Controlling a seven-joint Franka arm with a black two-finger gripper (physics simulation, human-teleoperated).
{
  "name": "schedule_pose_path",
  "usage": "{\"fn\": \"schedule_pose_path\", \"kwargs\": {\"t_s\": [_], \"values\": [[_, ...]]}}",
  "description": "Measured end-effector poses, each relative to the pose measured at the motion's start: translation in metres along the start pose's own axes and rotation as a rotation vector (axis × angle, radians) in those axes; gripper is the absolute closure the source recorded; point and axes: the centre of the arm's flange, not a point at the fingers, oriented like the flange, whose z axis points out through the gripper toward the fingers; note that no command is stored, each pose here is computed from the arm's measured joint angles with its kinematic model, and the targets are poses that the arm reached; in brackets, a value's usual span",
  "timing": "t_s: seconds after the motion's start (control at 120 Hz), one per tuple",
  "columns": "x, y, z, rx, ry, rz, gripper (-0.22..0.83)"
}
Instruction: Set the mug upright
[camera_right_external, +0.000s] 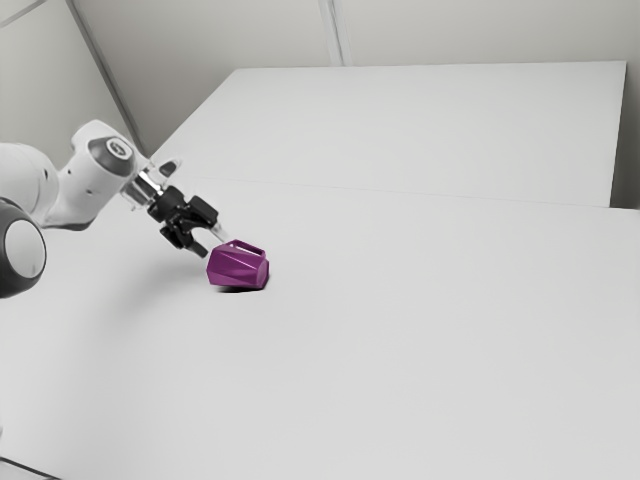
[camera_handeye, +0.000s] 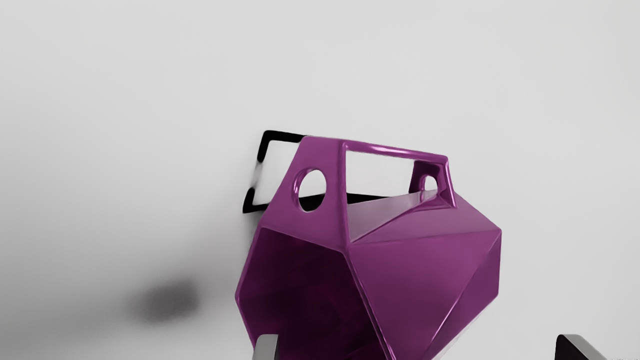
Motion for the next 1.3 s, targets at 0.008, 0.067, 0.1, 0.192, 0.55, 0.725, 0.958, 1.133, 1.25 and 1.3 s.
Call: {"fn": "schedule_pose_path", "kwargs": {"t_s": [0.008, 0.067, 0.1, 0.192, 0.55, 0.725, 0.958, 1.133, 1.25, 1.3], "values": [[0.000, 0.000, 0.001, -0.002, 0.000, 0.000, 0.00], [-0.003, -0.002, 0.007, -0.014, 0.000, -0.001, 0.00], [-0.006, -0.003, 0.012, -0.024, -0.003, -0.005, 0.00], [-0.010, -0.003, 0.020, -0.046, -0.003, -0.006, 0.00], [-0.020, 0.006, 0.035, -0.116, 0.015, -0.010, 0.20], [-0.018, 0.022, 0.030, -0.124, 0.030, 0.016, 0.34], [-0.008, 0.054, 0.037, -0.117, 0.030, 0.072, 0.59], [-0.003, 0.064, 0.042, -0.110, 0.032, 0.090, 0.72], [-0.003, 0.066, 0.041, -0.106, 0.033, 0.095, 0.75], [-0.003, 0.068, 0.039, -0.103, 0.032, 0.099, 0.76]]}}
